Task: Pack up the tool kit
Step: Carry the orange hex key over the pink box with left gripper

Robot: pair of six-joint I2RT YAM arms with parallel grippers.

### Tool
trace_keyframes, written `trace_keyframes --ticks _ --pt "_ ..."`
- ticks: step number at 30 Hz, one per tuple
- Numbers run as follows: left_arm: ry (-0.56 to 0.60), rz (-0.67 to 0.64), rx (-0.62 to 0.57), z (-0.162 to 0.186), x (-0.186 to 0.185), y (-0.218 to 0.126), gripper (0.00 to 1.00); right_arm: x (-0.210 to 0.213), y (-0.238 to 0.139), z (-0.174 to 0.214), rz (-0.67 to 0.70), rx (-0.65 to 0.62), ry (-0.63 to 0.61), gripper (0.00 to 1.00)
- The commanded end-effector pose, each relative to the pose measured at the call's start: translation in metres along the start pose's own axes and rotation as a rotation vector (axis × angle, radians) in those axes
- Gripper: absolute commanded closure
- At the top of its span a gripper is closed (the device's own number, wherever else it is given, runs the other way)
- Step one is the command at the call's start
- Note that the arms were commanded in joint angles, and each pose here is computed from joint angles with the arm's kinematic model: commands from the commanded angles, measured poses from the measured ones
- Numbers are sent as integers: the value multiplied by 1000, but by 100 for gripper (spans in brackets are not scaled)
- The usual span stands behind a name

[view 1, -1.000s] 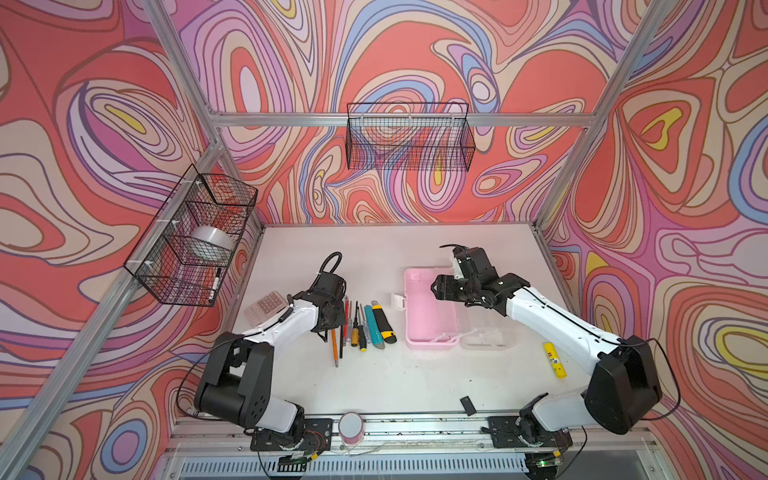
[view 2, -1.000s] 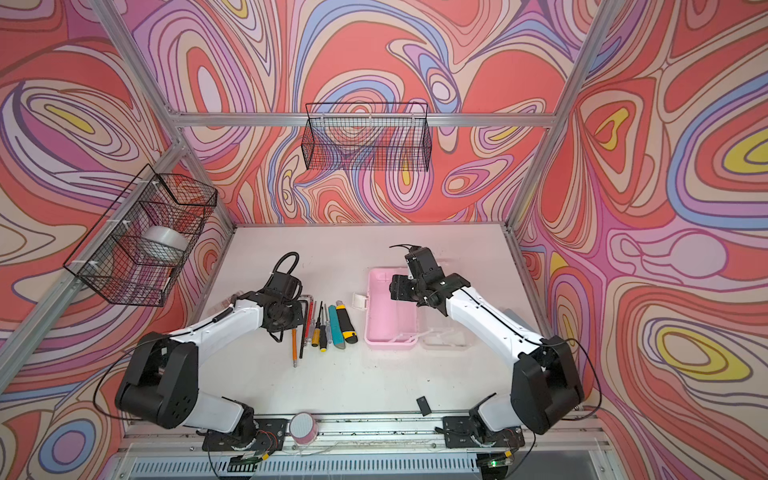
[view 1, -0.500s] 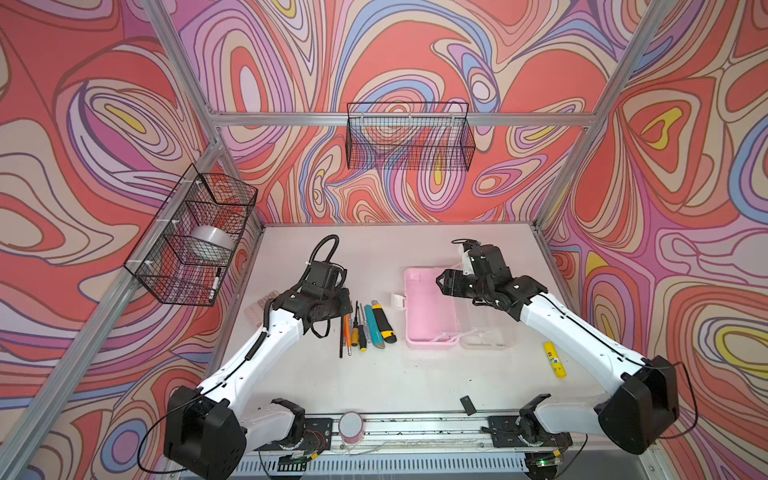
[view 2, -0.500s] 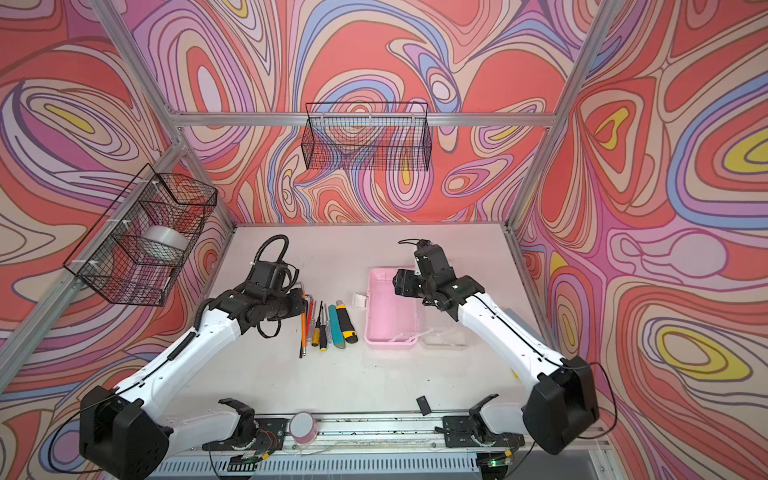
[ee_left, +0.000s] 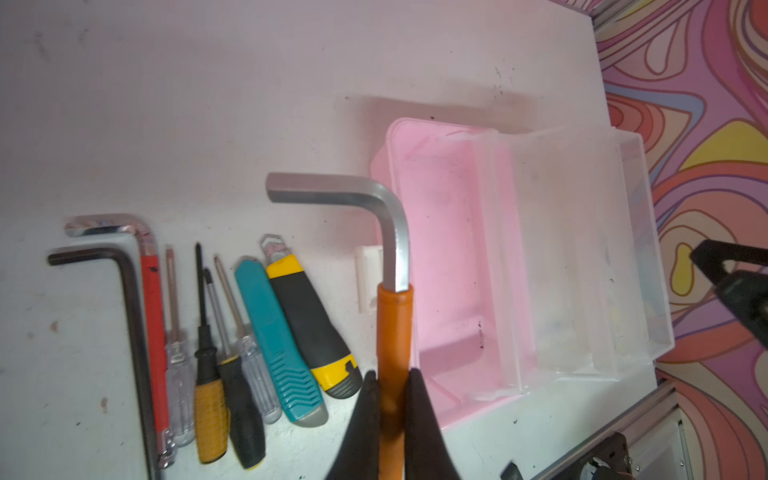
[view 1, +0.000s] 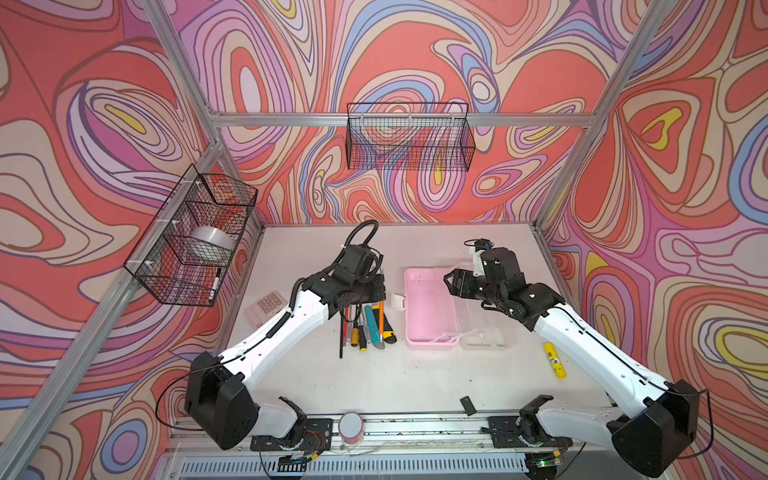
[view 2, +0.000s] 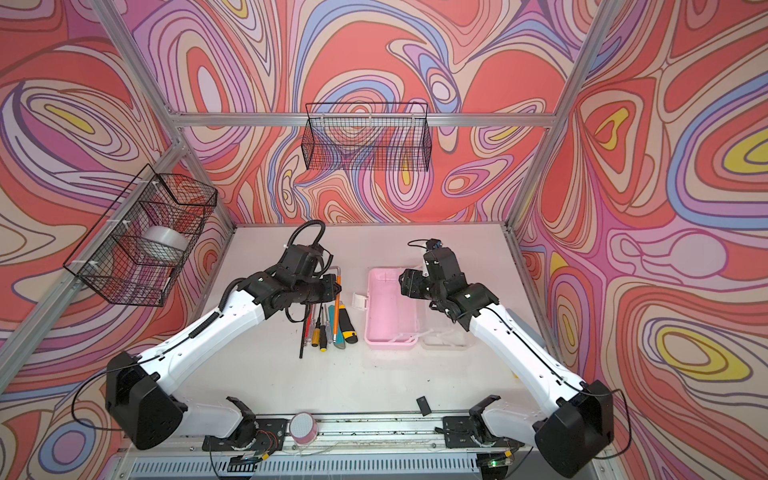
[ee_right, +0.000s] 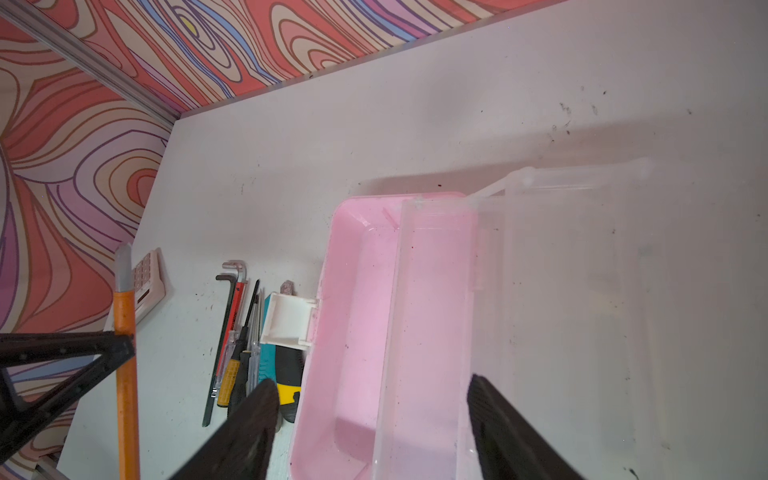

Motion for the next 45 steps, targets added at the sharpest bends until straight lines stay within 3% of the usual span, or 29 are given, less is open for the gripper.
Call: trace_keyframes --ticks 1,7,18,37,42,45 --pt "0 87 -13 -8 -33 17 100 -6 3 7 19 8 17 25" --pt "23 88 19 8 -63 68 100 -10 1 10 33 -2 26 24" --pt "6 37 94 19 -66 134 100 -14 -1 13 53 -8 18 24" --pt "-21 -66 191 42 -42 191 100 -13 15 19 35 29 29 24" --pt "-25 -78 201 45 -39 197 78 -14 12 16 47 22 21 24" --pt "-25 -79 194 44 -38 197 70 -13 9 14 49 16 20 24"
Point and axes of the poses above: each gripper's point midway between its finger pads, its own y axis out along the fingers, its own x axis along the line the jaws close on, z = x × y, the point moved 5 cm from there along -y, back along the fingers, and after that the axes turned 7 degrees about -y, right-handed, at the moved point
